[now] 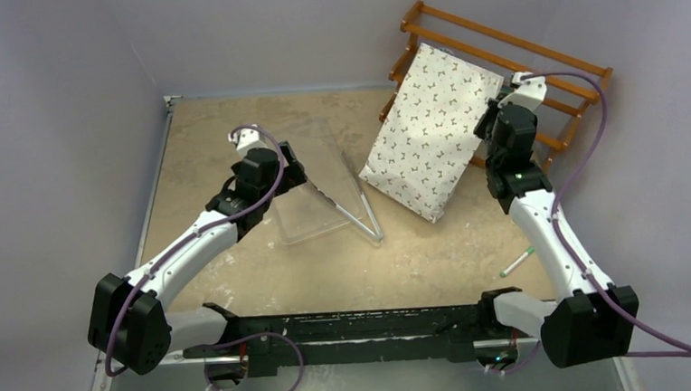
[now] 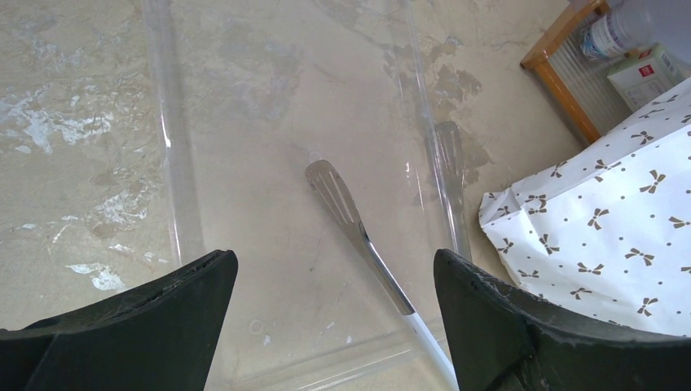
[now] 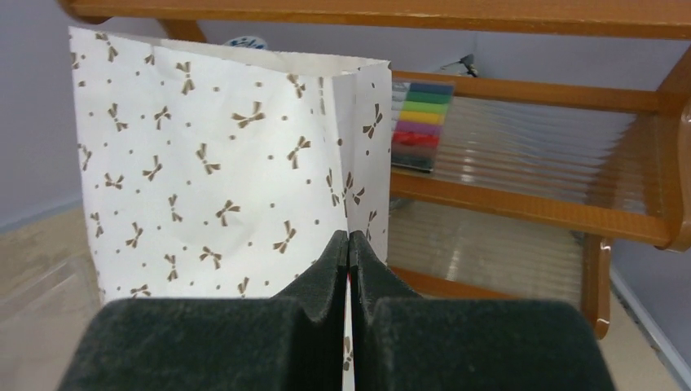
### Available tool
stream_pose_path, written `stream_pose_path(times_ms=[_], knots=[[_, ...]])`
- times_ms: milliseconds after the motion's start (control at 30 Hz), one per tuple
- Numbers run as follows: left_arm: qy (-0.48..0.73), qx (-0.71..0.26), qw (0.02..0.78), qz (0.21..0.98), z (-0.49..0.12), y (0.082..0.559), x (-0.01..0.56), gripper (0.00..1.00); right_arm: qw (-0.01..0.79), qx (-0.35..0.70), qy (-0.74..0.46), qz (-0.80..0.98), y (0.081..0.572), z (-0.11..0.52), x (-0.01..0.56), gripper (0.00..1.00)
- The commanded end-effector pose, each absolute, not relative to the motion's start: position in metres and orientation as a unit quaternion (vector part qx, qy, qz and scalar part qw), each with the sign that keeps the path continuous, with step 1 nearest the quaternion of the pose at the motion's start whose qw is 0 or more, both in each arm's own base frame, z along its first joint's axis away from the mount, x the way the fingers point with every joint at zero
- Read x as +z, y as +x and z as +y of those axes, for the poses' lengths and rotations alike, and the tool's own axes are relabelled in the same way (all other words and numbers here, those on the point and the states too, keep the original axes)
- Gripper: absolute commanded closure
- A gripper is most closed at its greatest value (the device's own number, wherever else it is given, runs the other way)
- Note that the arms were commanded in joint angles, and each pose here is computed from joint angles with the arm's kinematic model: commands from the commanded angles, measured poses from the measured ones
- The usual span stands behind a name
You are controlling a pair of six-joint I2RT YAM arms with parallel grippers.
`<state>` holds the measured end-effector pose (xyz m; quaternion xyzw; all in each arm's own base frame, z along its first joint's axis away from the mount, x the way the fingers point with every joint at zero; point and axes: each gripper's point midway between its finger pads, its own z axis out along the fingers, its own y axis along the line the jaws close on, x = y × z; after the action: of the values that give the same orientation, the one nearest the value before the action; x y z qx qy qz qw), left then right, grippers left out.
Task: Take the fake bread out of the paper bag
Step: Pick up the paper bag from the center of the board.
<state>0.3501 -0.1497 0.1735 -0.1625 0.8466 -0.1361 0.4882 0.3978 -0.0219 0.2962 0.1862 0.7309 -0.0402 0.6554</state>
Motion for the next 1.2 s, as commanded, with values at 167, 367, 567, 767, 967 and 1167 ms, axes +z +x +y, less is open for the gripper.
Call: stream_pose_path(times_ms=[167,367,567,767,967,1167], knots=[[-0.169,-0.191,0.525,0.812,-0.169,0.37,0.233,0.07,0.692,0.007,0.112,0.713,0.37,0.037,0.324,1.0],[-0.166,-0.204,0.53,0.806,-0.18,0.383,0.264,0.06,0.712,0.037,0.075,0.697,0.348,0.062,0.334,1.0],[-0.169,-0.228,0.539,0.793,-0.194,0.401,0.305,0.05,0.737,0.064,0.019,0.673,0.325,0.088,0.349,1.0],[-0.162,-0.253,0.539,0.787,-0.211,0.415,0.337,0.05,0.755,0.076,-0.038,0.65,0.31,0.105,0.363,1.0],[-0.133,-0.301,0.521,0.788,-0.242,0.429,0.364,0.03,0.769,0.067,-0.089,0.629,0.304,0.116,0.38,1.0],[-0.106,-0.371,0.486,0.784,-0.28,0.437,0.384,0.02,0.78,0.058,-0.136,0.608,0.298,0.123,0.396,1.0]])
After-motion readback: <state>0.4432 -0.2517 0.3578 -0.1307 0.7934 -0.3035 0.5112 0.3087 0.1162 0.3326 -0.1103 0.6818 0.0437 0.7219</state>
